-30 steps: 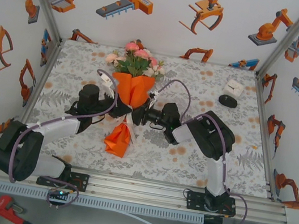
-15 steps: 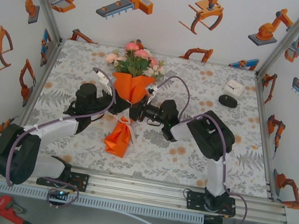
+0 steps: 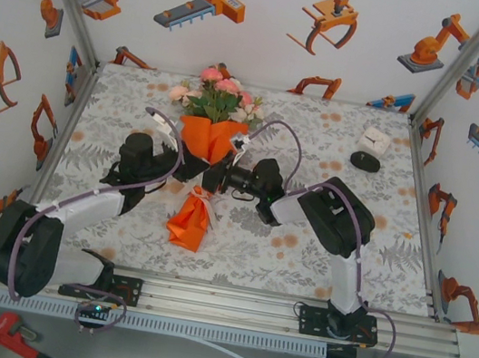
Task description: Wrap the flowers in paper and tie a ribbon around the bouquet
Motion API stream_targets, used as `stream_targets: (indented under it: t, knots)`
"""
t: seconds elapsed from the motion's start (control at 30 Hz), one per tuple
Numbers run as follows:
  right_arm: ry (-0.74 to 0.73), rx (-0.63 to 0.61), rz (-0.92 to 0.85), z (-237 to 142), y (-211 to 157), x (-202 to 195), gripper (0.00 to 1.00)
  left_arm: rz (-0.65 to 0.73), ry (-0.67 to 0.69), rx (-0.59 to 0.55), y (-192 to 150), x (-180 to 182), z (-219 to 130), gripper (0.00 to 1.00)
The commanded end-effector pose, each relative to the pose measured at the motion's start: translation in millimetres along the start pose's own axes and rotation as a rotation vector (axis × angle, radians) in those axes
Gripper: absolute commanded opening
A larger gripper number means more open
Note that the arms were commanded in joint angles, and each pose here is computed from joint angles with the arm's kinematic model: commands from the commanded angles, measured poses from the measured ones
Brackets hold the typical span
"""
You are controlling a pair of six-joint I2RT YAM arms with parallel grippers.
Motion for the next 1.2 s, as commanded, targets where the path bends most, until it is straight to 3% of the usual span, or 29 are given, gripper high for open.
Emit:
stream_targets:
  t: [0.0,0.13,0.47,0.53,0.63,0.87,1.03,1.17]
  knots:
    - [-0.017,-0.141,-0.073,9.3,38.1,3.5,0.38,-0.042,-0.067,0.077,-20.3,-11.6,-3.6,0.0]
    - [-0.009,-0.158,-0.075,15.2,44.1,4.9,0.33,-0.05,-0.066,0.074,-22.0,-11.7,-6.0,0.0]
    - [-0.052,-0.163,-0.075,12.8,39.2,-0.1,0.01,-0.05,-0.066,0.062,-23.6,-14.0,-13.5,0.0]
    - [-0.046,-0.144,-0.093,9.7,33.4,1.9,0.0,-0.038,-0.061,0.069,-26.1,-14.8,-17.4,0.0]
    - [-0.07,-0.1,-0.111,-1.1,15.3,-0.9,0.0,-0.013,-0.017,0.07,-27.6,-13.0,-26.3,0.1]
    - [-0.099,-0.042,-0.113,-14.9,-9.0,-6.4,0.0,0.057,0.124,0.023,-23.0,-9.0,-57.7,0.48]
    - [-0.1,-0.043,-0.153,-19.6,-6.8,-1.4,0.0,0.018,0.331,-0.043,-19.2,13.3,-83.6,0.59]
    - [-0.13,-0.035,-0.19,-30.0,-8.1,1.6,0.0,-0.123,0.568,-0.052,-18.3,47.7,-109.2,0.59]
Point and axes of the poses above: each hand's point on the last joint's axis, 136 mm out from that joint toward the fingers, its own z axis out along the fingers, its own x axis along the line the jaws close on, y = z × x, the point moved 3 cm from there along -z, back along the fingers, and after that the axes turned 7 degrees about -z, right-handed, at the moved point
